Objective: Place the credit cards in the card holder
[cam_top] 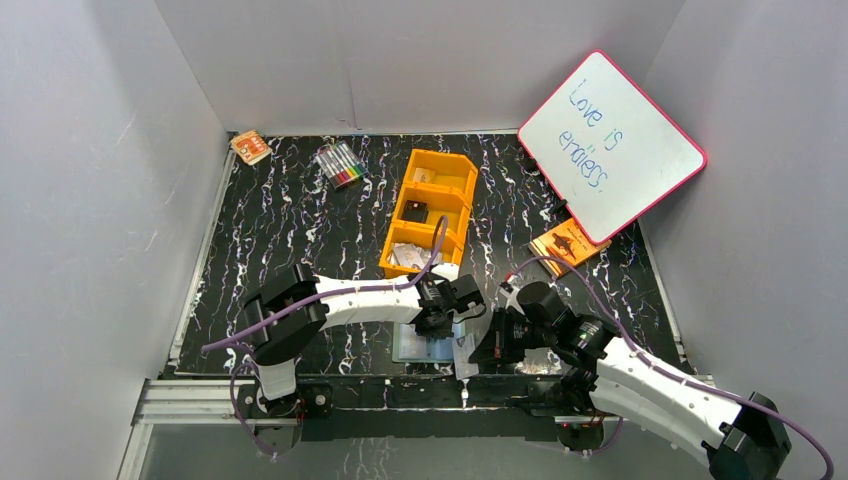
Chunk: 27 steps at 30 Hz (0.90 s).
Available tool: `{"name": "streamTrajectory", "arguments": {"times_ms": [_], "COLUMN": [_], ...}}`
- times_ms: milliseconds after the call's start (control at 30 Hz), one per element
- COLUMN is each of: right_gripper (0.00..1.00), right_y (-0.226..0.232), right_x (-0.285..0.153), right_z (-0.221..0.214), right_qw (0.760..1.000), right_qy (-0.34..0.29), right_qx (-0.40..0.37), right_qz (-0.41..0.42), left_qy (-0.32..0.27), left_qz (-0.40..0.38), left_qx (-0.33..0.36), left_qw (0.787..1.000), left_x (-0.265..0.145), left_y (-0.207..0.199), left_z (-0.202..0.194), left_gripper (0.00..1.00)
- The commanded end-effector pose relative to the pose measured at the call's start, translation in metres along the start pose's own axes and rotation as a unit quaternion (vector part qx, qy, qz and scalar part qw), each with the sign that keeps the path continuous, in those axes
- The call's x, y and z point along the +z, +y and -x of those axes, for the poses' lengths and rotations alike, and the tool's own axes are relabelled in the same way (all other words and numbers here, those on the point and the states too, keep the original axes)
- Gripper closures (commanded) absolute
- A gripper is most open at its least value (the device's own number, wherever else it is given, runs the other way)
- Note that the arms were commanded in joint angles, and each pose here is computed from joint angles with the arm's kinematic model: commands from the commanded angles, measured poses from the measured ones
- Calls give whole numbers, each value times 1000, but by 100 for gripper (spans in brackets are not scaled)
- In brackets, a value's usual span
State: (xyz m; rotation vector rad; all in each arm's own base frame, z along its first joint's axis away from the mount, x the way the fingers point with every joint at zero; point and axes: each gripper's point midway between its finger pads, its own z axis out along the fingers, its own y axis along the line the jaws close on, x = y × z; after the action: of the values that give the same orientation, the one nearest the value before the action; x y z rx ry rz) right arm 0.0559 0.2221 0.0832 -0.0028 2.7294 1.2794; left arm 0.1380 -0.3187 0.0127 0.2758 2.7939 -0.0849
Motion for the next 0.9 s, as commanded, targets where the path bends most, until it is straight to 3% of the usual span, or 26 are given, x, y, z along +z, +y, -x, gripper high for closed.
{"name": "streamTrajectory", "arguments": {"times_ms": [0, 867], "right_gripper": [100, 100], "right_y": [-2, 1], "right_x": [1, 30], "right_z": [-3, 7], "right_qw": [1000, 1000], "right_qy": [9, 25], "right_qx": [12, 3], "right_qz": [1, 18], "left_qy": [62, 57], "left_qz": [92, 75], "left_qx": [26, 27], "left_qw": [993, 995], "left_x": [43, 37], "left_y": [46, 35], "left_z": [-49, -42], "left_gripper": [100, 100]}}
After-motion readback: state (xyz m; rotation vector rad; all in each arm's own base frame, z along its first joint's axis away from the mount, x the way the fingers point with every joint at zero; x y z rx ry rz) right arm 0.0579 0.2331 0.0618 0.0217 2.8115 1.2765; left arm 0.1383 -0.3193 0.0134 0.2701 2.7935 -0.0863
